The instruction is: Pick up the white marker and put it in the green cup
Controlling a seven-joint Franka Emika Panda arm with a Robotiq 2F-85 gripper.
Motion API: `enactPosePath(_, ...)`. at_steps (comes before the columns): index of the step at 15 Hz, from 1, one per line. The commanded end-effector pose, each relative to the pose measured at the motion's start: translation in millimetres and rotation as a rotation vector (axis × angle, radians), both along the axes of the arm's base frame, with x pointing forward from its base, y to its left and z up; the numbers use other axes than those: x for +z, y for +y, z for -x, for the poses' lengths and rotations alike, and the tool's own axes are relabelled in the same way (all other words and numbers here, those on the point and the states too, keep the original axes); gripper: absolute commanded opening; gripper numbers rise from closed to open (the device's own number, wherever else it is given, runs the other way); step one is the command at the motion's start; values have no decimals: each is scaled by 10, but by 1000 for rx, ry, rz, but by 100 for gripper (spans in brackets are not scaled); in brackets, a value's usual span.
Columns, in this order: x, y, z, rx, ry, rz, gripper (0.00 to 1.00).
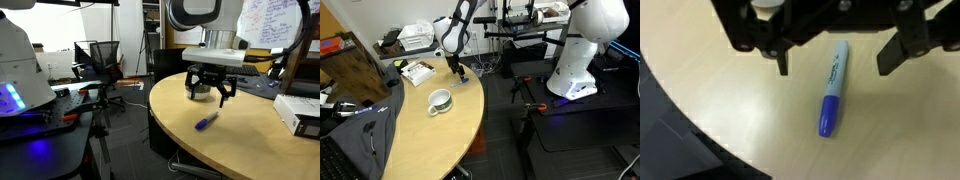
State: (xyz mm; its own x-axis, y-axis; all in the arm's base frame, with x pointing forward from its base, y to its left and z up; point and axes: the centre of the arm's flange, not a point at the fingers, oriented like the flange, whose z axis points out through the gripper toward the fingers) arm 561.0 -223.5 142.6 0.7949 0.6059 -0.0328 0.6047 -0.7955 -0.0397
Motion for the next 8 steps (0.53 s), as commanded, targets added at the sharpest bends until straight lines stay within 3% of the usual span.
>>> enactPosePath(1, -193, -21, -264, 6, -24, -41, 100)
enactPosePath(5, -401, 6, -314, -46, -28, -68, 100)
enactPosePath(8, -546, -21, -229, -82, -23, -76, 86)
